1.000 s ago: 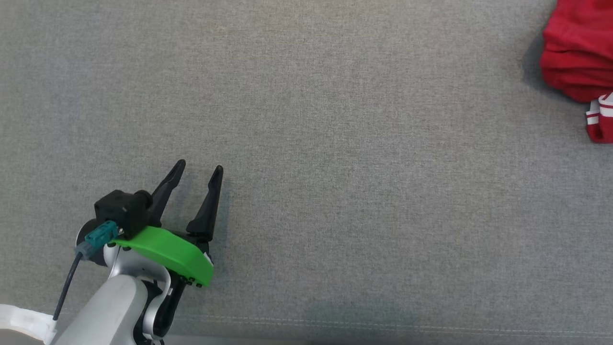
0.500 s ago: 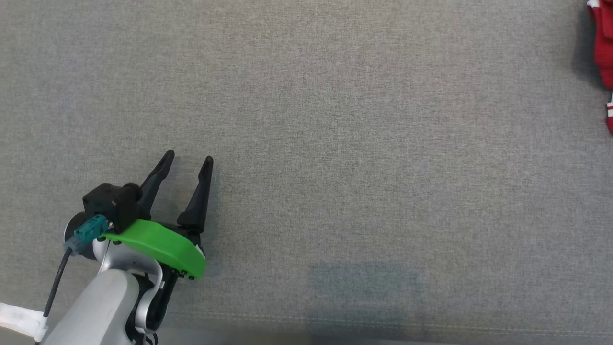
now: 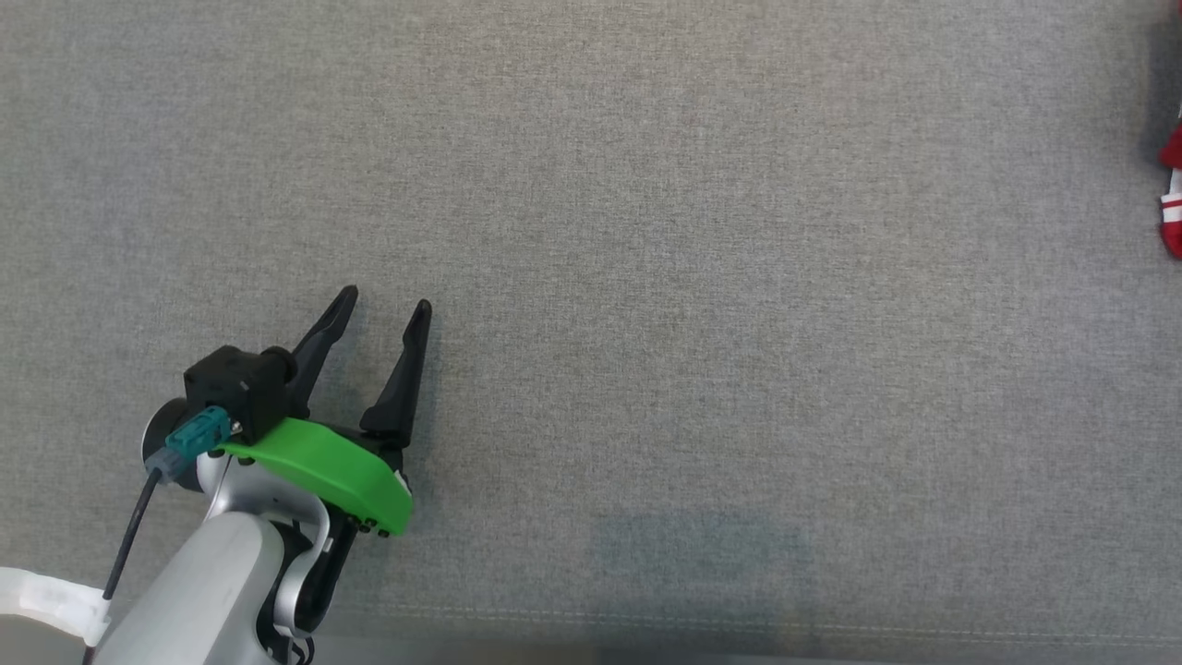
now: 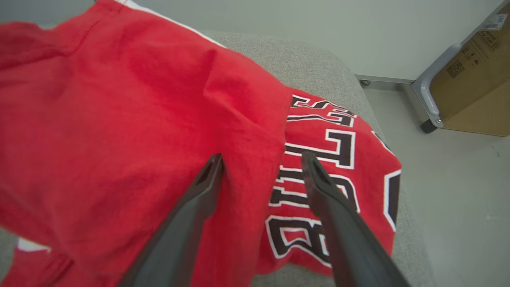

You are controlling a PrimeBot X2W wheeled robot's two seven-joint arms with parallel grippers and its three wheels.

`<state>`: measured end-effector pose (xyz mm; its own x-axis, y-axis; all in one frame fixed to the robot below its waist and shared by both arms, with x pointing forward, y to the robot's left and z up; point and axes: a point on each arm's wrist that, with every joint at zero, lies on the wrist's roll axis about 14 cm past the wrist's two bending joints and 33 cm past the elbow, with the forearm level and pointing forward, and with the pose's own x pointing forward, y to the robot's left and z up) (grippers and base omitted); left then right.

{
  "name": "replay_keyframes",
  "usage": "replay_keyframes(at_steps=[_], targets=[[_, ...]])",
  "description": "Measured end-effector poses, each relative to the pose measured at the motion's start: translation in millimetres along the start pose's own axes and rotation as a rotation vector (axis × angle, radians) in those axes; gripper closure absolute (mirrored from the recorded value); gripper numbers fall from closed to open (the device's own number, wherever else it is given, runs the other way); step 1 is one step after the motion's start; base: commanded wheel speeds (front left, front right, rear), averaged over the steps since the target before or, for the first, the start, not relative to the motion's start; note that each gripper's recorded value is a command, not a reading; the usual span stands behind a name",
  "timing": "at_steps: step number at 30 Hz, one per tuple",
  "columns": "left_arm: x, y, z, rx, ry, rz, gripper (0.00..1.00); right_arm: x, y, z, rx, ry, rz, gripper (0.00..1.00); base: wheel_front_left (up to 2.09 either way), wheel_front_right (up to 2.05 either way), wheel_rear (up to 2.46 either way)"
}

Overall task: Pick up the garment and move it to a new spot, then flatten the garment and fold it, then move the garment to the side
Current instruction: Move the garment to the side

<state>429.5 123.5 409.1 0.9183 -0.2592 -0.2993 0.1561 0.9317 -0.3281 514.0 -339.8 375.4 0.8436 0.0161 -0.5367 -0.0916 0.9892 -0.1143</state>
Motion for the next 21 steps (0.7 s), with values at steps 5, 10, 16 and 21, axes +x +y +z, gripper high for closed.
replay_keyframes(at_steps=[5,10,16,21], targets=[[-3.0,1.9,0.6,0.005,0.000,0.010,0.00,-3.5,-9.7,0.2,0.001,-0.008,-0.052,0.00,0.00,0.00,0.00],[-6.1,-2.3,9.4,0.005,-0.030,0.006,0.00,-9.0,-13.1,15.8,0.017,-0.072,-0.089,0.00,0.00,0.00,0.00],[-9.5,-7.1,18.3,0.004,-0.059,0.002,0.00,-17.1,-6.5,35.9,0.001,-0.142,-0.076,0.00,0.00,0.00,0.00],[-12.3,-10.2,25.5,0.011,-0.081,-0.003,0.00,-23.1,12.9,55.2,0.004,-0.210,-0.033,0.00,0.00,0.00,0.00]])
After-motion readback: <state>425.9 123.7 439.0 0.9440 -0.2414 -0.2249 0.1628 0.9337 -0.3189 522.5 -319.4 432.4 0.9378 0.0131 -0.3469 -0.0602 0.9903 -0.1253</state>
